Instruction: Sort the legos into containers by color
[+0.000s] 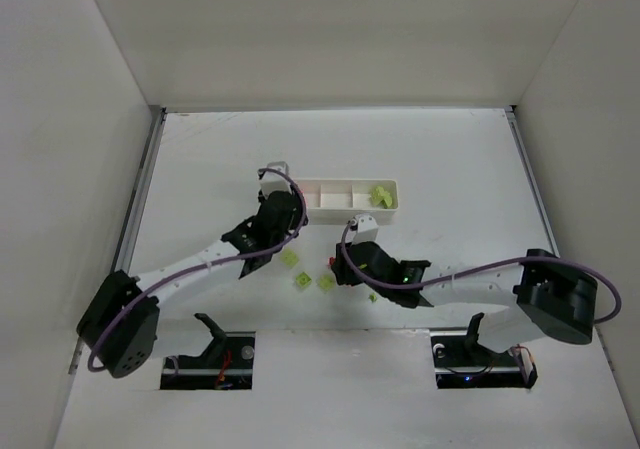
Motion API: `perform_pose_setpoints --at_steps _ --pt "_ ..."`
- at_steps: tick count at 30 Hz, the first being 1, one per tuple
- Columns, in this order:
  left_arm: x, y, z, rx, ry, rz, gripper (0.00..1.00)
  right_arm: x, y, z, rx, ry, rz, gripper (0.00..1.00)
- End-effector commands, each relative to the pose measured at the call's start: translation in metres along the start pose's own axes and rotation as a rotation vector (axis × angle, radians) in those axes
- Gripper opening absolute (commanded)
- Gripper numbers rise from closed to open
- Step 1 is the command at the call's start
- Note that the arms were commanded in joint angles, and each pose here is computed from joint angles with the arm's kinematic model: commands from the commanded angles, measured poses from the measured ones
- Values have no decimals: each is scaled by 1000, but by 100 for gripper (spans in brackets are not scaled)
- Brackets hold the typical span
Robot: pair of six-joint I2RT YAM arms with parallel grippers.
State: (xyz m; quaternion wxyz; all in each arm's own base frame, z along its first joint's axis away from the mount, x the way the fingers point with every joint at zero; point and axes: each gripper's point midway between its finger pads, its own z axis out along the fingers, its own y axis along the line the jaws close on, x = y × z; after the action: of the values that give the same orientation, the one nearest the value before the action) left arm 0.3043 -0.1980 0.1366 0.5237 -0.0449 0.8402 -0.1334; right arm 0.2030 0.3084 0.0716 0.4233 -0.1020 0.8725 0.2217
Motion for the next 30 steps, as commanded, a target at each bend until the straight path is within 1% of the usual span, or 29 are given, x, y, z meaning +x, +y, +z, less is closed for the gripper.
perform_pose_setpoints --at_steps 1,5,11,15,17,19,23,27,30 --pt "-21 -8 25 9 9 -36 24 -2 17 4 -23 8 -28 51" --pt "-25 -8 53 -16 31 -36 24 3 20 10 -6 22 -45 50" --pt "-24 -9 78 -45 56 -11 24 -1 22 16 9 11 -51 51" --pt "-15 -7 94 -70 82 5 28 0 21 20 31 22 -70 51" --pt "-11 -6 98 -79 89 7 32 1 20 23 42 26 -88 51" --pt "-11 -5 100 -81 87 2 38 1 19 26 53 23 -95 51" --pt "-17 -2 97 -82 72 -14 43 -4 17 30 73 14 -95 50" --pt "-24 -4 90 -70 52 -23 51 -8 17 36 91 12 -104 50" --pt "-33 -6 82 -56 32 -35 51 -6 18 42 99 22 -113 47"
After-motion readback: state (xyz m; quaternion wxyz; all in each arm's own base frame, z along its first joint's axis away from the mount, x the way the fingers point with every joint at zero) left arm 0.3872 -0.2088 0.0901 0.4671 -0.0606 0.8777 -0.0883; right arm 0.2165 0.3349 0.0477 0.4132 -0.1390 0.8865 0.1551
